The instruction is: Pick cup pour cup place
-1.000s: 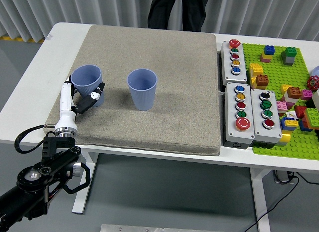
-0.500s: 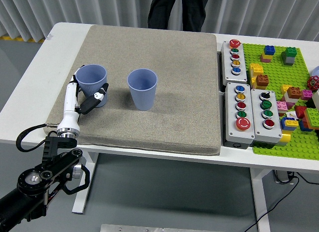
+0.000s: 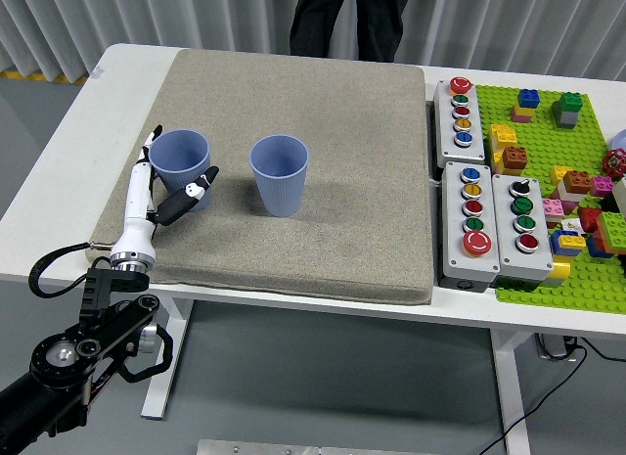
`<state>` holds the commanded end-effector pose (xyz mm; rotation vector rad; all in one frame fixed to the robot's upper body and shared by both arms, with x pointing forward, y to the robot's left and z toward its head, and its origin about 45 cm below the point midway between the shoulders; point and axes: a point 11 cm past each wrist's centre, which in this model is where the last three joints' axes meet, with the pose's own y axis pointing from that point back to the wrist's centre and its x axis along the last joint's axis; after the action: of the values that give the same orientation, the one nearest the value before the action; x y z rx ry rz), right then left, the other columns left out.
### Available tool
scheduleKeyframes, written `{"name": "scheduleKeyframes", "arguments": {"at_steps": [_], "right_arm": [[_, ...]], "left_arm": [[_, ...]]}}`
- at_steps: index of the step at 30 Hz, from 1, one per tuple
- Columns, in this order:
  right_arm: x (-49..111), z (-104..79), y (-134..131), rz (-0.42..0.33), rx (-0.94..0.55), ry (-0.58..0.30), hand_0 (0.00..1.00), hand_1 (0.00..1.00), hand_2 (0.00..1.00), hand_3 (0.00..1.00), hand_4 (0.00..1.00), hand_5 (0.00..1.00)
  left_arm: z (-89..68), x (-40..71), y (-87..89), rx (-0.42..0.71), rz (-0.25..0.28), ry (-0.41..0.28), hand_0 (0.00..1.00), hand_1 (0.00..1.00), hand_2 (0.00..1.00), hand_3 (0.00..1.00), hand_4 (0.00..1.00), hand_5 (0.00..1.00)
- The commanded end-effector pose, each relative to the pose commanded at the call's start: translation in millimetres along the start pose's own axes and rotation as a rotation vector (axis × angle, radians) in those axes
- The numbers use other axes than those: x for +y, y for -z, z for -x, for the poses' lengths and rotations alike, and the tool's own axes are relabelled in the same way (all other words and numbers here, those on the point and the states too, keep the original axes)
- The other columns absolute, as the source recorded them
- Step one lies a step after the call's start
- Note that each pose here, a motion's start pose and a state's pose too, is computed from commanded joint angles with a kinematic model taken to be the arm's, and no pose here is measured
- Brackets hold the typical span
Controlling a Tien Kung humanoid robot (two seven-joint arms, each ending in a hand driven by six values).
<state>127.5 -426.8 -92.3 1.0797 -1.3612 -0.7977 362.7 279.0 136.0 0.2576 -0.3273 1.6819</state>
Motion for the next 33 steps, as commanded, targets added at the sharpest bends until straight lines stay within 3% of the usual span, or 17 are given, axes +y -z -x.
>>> {"name": "scheduleKeyframes", "arguments": {"at_steps": [15,21,23,24,29,30,33], "right_arm": [[0.1,-2.0,1.2,-0.003,0.001,-0.004,0.693,0.668,0.594,0.583,0.002,0.040],[-0.2,-2.6,-1.9,0.002,0.003,-0.006,0.693,0.668,0.594,0.583,0.002,0.039],[-0.4,-2.5,-3.3,0.005,0.006,-0.006,0.693,0.668,0.594,0.583,0.002,0.039],[-0.4,-2.6,-3.7,0.005,0.006,-0.006,0.693,0.668,0.594,0.583,0.002,0.037],[-0.5,-3.0,-3.8,0.004,0.000,-0.007,0.693,0.668,0.594,0.583,0.002,0.037],[-0.5,-2.9,-4.1,0.004,-0.001,-0.007,0.693,0.668,0.594,0.583,0.002,0.032],[-0.6,-2.8,-4.9,0.006,0.000,-0.006,0.693,0.668,0.594,0.583,0.002,0.032]], "left_arm": [[-33.1,22.1,-0.4,-0.037,0.016,-0.005,0.854,0.862,0.998,0.998,0.990,0.505],[-45.2,45.6,-9.8,-0.083,0.056,0.020,0.860,0.867,0.988,0.998,0.991,0.514],[-49.3,46.8,-19.0,-0.080,0.079,0.011,0.860,0.867,0.988,0.998,0.991,0.514],[-50.6,44.8,-23.7,-0.081,0.089,0.009,0.857,0.864,0.981,0.998,0.998,0.552],[-57.8,23.9,-67.4,-0.079,0.200,-0.036,0.857,0.864,0.981,0.998,0.998,0.552],[-62.1,14.6,-81.1,-0.063,0.231,-0.055,0.811,0.796,0.920,0.998,0.974,0.610],[-71.7,-7.9,-105.4,-0.040,0.287,-0.099,0.811,0.796,0.920,0.998,0.974,0.610]]}}
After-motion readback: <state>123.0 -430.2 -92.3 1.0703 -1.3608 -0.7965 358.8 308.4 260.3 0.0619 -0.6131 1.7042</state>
